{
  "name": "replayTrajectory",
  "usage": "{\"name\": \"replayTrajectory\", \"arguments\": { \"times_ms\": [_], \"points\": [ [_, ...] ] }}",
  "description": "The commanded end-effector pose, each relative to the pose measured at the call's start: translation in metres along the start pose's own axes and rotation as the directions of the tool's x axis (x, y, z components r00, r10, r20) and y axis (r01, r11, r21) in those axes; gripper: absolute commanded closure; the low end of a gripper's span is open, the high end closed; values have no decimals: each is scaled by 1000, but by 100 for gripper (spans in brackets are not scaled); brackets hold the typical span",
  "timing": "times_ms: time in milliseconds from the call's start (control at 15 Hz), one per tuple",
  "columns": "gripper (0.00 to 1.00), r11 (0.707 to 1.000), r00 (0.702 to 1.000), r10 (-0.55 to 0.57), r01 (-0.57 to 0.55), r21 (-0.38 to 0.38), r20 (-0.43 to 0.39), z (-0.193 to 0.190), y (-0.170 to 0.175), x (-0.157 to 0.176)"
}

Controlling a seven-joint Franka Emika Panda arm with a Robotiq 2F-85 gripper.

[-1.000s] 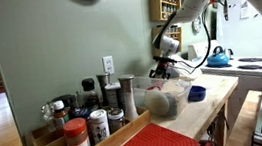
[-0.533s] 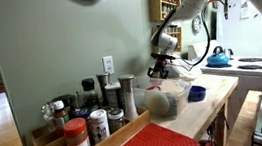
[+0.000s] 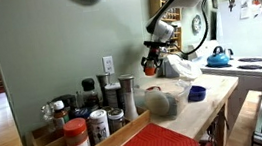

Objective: Pick up the orange cup from the clear container and put it on the table, pick up the spice bottle with a black lid from the table and put it in the orange cup, pick up the orange cup with the spice bottle and put it in the clear storage container

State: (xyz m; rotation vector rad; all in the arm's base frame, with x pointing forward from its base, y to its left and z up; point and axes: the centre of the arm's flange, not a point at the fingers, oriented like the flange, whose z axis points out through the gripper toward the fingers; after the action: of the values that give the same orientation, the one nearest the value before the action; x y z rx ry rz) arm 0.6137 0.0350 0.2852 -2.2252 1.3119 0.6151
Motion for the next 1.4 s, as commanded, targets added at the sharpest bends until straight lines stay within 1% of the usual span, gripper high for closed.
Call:
{"name": "replayTrajectory", "arguments": {
  "times_ms": [0,67,200,400,467,800,867,1067,1333],
  "points": [
    [50,998,999,-41,40,-39,-32,-15,-11,-49],
    [25,1000,1000,-26,26,-8,-18,-9,-10,-25],
    [25,999,998,-49,49,-14,-33,-13,-16,-43],
    [25,998,998,-52,52,-19,-36,-13,-16,-45],
    [50,999,998,-51,50,-20,-36,-13,-16,-44],
    [50,997,999,-43,42,-65,-11,18,-24,-91],
    [50,996,999,-53,53,-73,6,26,-25,-101],
    [50,994,999,-45,47,-101,21,53,-28,-130],
    [50,991,999,-11,17,-129,49,93,-25,-149]
  ]
}}
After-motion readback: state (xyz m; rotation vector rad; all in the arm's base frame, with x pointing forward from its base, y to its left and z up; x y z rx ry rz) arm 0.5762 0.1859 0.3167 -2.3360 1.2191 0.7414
